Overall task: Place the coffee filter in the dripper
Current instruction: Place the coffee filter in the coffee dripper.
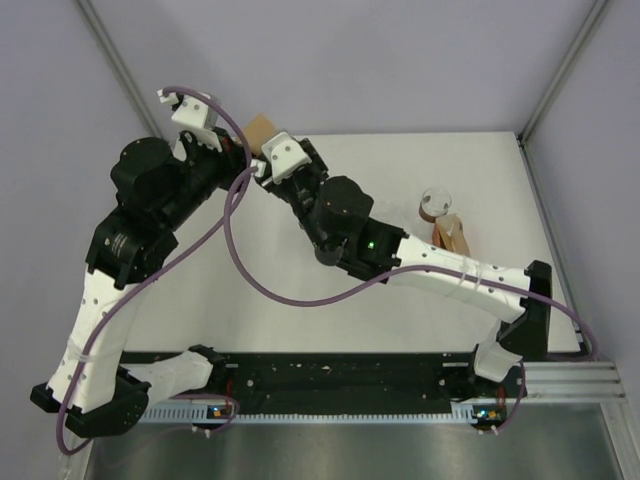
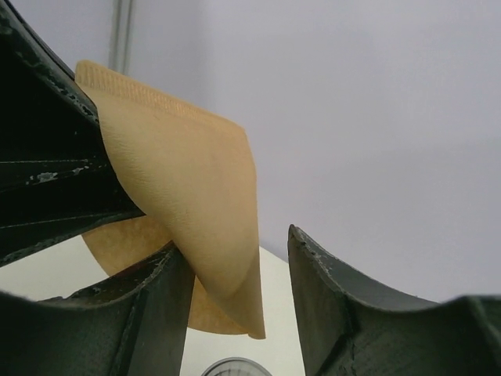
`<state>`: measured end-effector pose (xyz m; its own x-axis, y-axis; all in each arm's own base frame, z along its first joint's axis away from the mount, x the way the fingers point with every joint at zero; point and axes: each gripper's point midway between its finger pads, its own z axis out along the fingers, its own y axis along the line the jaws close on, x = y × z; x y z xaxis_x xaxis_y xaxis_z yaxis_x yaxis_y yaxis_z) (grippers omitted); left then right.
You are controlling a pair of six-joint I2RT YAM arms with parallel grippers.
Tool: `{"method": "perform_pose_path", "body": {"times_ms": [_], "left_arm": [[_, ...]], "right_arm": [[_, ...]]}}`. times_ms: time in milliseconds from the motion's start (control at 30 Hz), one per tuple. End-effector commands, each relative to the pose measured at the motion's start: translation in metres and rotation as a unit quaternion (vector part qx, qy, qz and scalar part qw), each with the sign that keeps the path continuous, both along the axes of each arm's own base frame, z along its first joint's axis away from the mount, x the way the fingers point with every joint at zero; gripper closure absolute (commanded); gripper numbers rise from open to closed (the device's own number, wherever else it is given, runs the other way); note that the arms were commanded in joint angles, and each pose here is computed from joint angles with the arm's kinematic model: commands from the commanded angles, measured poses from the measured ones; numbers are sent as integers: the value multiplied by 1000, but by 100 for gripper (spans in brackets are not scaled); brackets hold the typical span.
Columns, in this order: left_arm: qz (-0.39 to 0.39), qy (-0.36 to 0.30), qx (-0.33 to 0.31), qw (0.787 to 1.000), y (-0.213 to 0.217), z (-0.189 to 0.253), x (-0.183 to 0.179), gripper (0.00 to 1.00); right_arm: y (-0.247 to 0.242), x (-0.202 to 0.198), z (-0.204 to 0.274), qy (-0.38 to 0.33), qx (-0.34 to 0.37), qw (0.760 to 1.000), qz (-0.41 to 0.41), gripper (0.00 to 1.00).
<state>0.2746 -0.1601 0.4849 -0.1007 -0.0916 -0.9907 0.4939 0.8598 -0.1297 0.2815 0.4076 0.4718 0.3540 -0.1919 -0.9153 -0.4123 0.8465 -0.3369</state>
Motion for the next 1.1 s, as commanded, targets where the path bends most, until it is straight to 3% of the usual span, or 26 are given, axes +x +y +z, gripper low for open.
{"method": "perform_pose_path", "body": {"times_ms": [0, 100, 233, 333, 567, 833, 1067], "left_arm": [[-4, -24, -14, 1000, -1, 19, -3, 100], [-5, -18, -10, 1000, -1, 15, -2, 100], [11, -17, 18, 1000, 3, 8, 6, 100], [52, -17, 59, 997, 18, 2, 17, 100], [49, -21, 114, 992, 21, -8, 21, 100], [-34, -13, 94, 995, -7, -7, 5, 100], [-56, -4, 95, 994, -14, -11, 0, 100]], "right_arm": [[-4, 4, 20, -27, 15, 999, -39, 51], [-1, 7, 21, -35, -2, 998, -47, 63], [-1, 12, 20, -40, -26, 997, -63, 90], [-14, 20, 20, -32, -22, 995, -88, 100], [-20, 26, 19, -8, -13, 1000, -23, 99], [-3, 30, 11, 1, -9, 999, 38, 76], [5, 35, 16, -6, -4, 999, 39, 76]]}}
